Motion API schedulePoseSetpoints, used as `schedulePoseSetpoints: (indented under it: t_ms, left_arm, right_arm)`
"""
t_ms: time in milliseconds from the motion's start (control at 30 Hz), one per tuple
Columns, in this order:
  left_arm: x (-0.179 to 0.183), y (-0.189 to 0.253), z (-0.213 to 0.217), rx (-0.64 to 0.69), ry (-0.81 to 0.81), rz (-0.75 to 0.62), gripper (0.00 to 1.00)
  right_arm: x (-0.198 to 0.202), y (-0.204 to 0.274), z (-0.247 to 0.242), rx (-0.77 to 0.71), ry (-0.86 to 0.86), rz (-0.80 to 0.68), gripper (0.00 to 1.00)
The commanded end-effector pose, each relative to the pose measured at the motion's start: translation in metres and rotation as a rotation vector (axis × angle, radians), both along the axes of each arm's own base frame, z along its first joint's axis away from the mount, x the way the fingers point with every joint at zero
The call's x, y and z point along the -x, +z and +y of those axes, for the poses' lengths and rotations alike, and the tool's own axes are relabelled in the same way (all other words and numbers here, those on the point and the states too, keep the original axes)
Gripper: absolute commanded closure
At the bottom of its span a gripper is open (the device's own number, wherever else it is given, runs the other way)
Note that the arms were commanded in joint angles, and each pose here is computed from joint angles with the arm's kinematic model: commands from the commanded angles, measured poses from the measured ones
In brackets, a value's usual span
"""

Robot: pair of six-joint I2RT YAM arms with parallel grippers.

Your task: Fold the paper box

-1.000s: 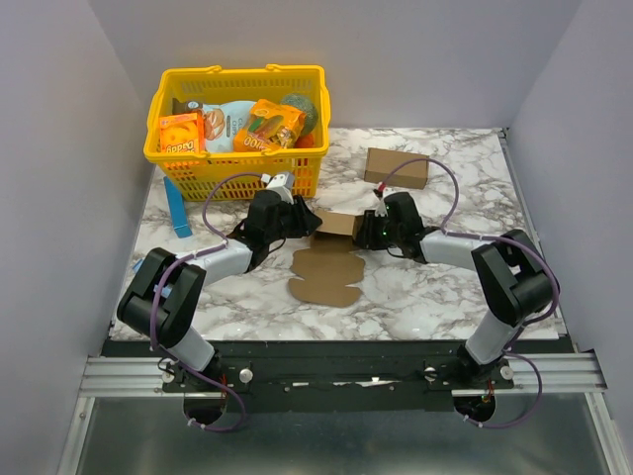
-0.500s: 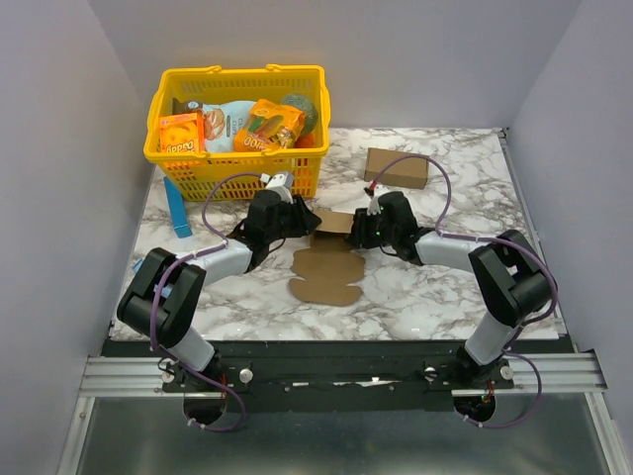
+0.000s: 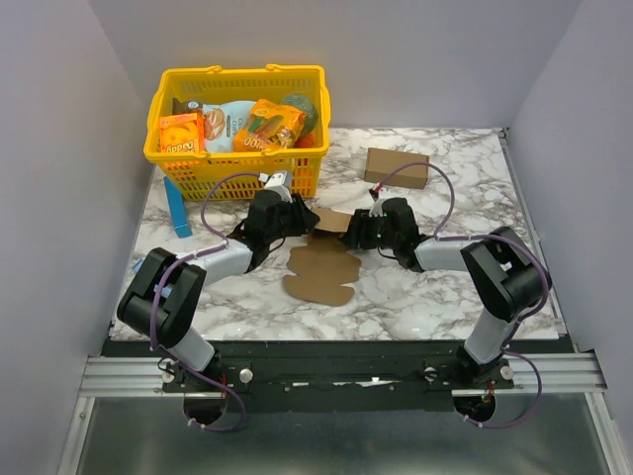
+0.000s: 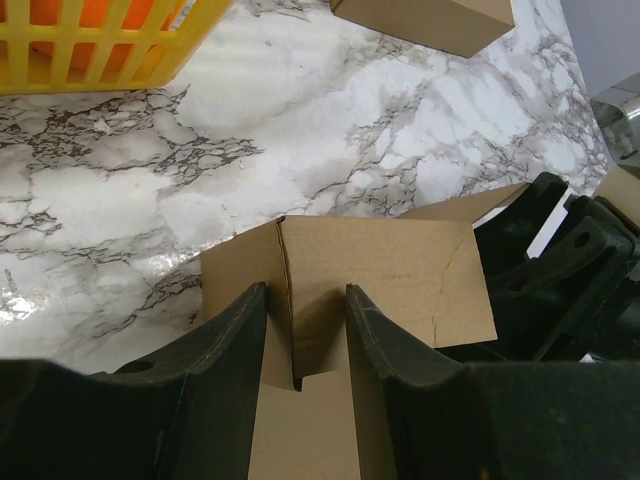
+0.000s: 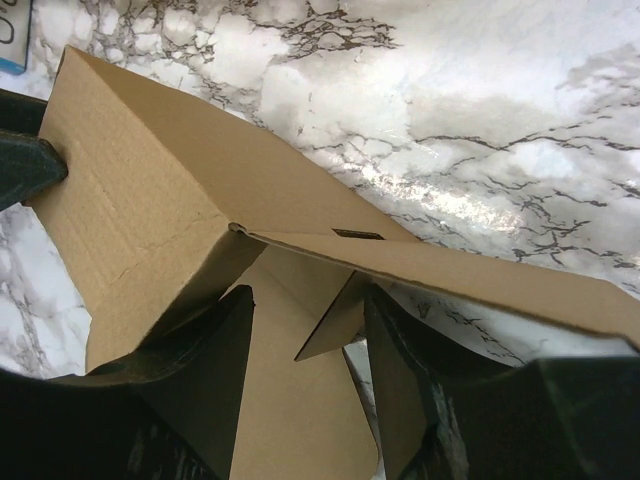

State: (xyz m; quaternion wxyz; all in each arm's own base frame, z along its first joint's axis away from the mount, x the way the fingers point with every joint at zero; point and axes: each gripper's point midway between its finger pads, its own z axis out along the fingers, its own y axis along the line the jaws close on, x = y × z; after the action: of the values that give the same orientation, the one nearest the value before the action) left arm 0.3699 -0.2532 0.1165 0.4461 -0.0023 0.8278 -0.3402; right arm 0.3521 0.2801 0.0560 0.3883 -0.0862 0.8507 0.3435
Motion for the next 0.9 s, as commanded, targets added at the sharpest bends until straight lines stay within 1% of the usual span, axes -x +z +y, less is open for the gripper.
schedulePoseSetpoints:
  t_ms: [0,100,400,533,667,733,767,800,833,867]
  left_arm:
    - [0.024,-0.017,-0.02,0.004,-0.086,0.061,0.56]
    - [0.024,-0.017,-0.021,0.004,-0.089,0.061,0.56]
    - [0.027,-0.019,-0.026,0.006,-0.097,0.066,0.56]
    - [0.027,-0.019,-0.029,0.008,-0.101,0.067,0.56]
    - [0.027,-0.02,-0.029,0.004,-0.102,0.068,0.56]
    - [0.025,-0.021,-0.026,-0.015,-0.087,0.064,0.56]
    - [0.026,-0.025,-0.024,-0.038,-0.085,0.073,0.56]
    - [0.024,-0.025,-0.021,-0.054,-0.077,0.071,0.56]
    - [0.024,-0.026,-0.018,-0.071,-0.069,0.07,0.56]
    - [0.022,-0.025,-0.014,-0.091,-0.052,0.068,0.56]
  right_arm:
    - [0.004,0.012,0.023,-0.103,0.059,-0.027,0.43]
    - [0.006,0.002,0.023,-0.093,0.058,-0.007,0.43]
    - [0.004,-0.001,0.032,-0.135,0.074,-0.016,0.41]
    - [0.005,-0.012,0.035,-0.119,0.076,0.006,0.41]
    - [0.008,-0.011,0.036,-0.128,0.081,0.006,0.41]
    - [0.009,-0.014,0.033,-0.102,0.076,0.012,0.4]
    - [0.008,-0.006,0.03,-0.096,0.069,-0.002,0.39]
    - [0.008,-0.005,0.027,-0.07,0.07,-0.019,0.37]
    - [0.012,-0.014,0.017,-0.022,0.049,0.002,0.35]
    - [0.013,-0.013,0.012,-0.002,0.037,-0.003,0.34]
